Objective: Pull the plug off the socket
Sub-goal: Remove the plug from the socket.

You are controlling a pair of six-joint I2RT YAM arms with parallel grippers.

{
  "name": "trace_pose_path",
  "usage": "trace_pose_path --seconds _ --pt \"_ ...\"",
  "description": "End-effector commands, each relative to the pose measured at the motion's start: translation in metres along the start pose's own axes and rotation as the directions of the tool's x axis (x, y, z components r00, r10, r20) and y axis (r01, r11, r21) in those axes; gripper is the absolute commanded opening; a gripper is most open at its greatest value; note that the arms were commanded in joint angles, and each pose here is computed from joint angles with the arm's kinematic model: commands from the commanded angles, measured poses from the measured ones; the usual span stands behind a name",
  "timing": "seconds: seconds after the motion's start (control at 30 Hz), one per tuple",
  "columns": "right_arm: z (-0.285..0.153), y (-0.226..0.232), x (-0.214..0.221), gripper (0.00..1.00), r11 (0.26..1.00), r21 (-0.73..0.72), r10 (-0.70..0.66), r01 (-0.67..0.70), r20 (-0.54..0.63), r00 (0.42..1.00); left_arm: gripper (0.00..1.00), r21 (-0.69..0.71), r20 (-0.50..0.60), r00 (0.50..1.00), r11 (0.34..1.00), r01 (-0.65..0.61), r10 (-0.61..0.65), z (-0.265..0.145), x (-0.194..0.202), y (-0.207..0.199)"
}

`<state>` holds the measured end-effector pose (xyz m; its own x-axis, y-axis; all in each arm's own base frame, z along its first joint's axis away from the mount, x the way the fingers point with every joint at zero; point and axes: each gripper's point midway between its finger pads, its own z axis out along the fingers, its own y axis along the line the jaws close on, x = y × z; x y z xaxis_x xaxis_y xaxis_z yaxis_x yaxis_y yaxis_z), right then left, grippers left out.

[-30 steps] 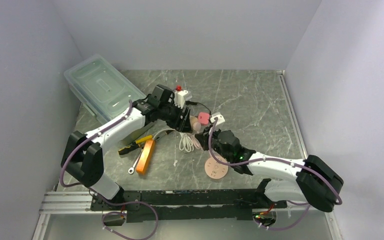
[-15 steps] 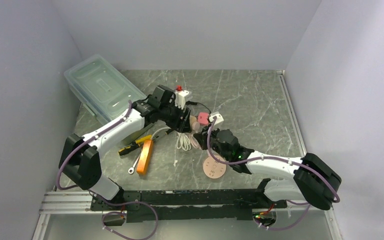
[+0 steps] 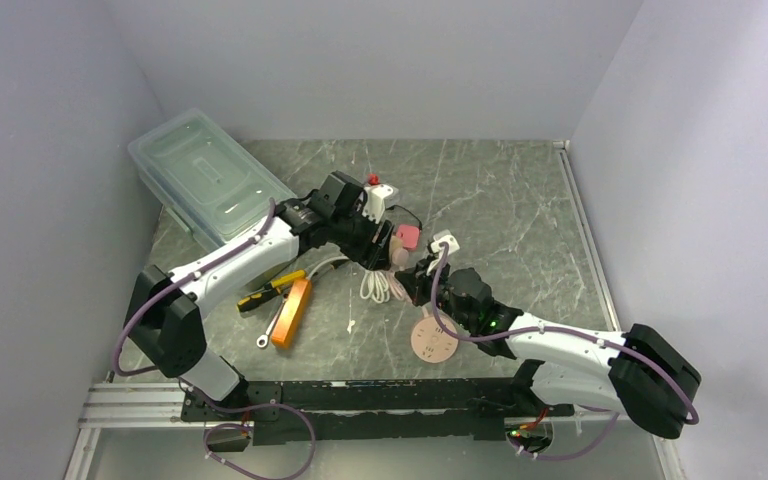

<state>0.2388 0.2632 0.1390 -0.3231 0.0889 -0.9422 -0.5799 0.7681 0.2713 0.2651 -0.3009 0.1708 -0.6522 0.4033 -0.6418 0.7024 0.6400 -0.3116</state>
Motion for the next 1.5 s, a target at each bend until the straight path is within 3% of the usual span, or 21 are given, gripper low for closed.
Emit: trace_pose_path --seconds 0.0,0.3,0.47,0.6,0.93,1.0,1.2,1.47 --pt "-0.004 -0.001 -0.035 0.0 1.0 0.011 0.019 -0.02 0.132 0.991 0.0 -0.396 -0.019 0.999 0.917 -0.054 0.05 -0.019 -0.006 0.084" --pt "-0.005 -0.001 -0.035 0.0 1.0 0.01 0.017 -0.019 0.134 0.991 0.0 -0.415 -0.024 0.999 0.909 -0.046 0.04 -0.02 -0.005 0.084" --pt "0.003 -0.006 -0.025 0.0 0.999 0.04 0.024 -0.028 0.093 0.995 0.0 -0.161 0.078 0.996 0.986 0.042 -0.03 -0.019 -0.02 0.05" --pt "0.016 -0.011 -0.009 0.0 0.996 0.084 0.029 -0.03 0.019 0.999 0.0 0.073 0.17 0.984 0.996 0.049 -0.061 -0.033 -0.04 0.021" --pt "0.042 -0.008 0.021 0.0 0.994 0.102 0.052 -0.041 -0.113 0.992 0.0 0.284 0.252 0.961 0.958 0.039 -0.114 -0.058 -0.055 -0.004" --pt "0.043 -0.008 0.023 0.0 0.994 0.102 0.051 -0.039 -0.121 0.991 0.0 0.262 0.252 0.962 0.964 0.04 -0.109 -0.057 -0.055 0.0" --pt "0.035 -0.007 0.007 0.0 0.995 0.089 0.042 -0.036 -0.06 0.997 0.0 -0.03 0.207 0.976 0.996 0.078 -0.07 -0.049 -0.043 0.051" --pt "0.012 -0.004 -0.022 0.0 0.998 0.047 0.03 -0.033 0.065 0.997 0.0 -0.334 0.019 1.0 0.943 -0.001 0.008 -0.029 -0.011 0.086"
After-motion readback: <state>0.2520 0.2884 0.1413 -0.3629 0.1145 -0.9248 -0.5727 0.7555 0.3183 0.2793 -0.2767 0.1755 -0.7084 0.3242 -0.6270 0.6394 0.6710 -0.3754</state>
